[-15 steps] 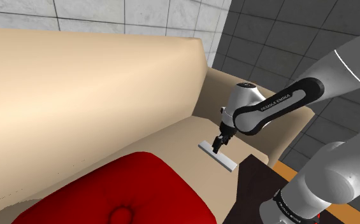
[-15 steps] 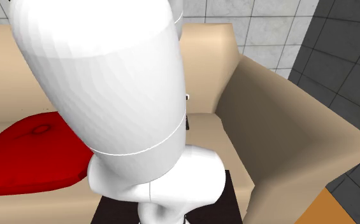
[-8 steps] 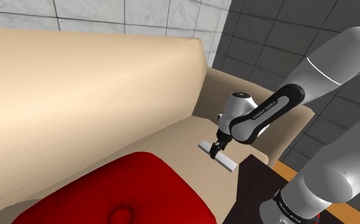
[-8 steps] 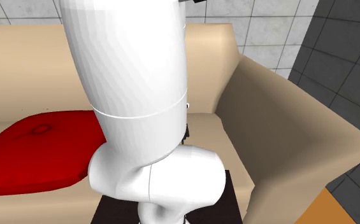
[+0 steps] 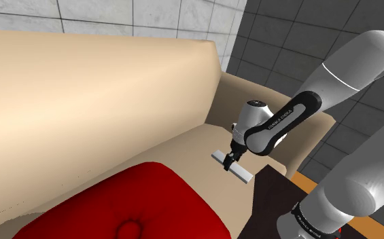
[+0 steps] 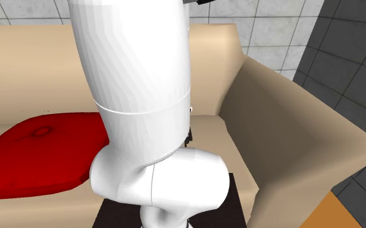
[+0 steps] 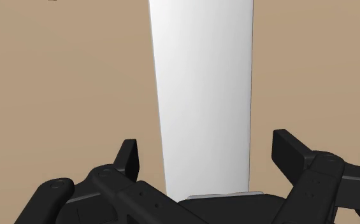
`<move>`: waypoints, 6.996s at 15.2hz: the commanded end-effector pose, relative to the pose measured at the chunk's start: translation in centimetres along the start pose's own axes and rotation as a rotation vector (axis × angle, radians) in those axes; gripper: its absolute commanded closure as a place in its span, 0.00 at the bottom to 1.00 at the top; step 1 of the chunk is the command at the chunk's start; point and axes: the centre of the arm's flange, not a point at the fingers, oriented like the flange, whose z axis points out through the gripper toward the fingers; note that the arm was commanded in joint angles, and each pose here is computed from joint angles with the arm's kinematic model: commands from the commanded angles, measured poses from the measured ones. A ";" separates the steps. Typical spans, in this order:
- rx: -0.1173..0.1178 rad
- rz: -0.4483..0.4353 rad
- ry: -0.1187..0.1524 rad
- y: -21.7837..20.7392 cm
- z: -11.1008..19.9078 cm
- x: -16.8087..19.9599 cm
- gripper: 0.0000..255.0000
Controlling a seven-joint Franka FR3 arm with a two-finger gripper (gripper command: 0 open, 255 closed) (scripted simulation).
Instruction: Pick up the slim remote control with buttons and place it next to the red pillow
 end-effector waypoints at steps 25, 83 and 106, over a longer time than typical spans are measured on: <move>0.000 0.000 0.000 0.2 -7.9 -0.2 1.00; 0.000 0.000 0.000 -18.0 -11.6 -1.9 1.00; 0.000 0.000 0.000 -18.2 -2.8 -1.7 1.00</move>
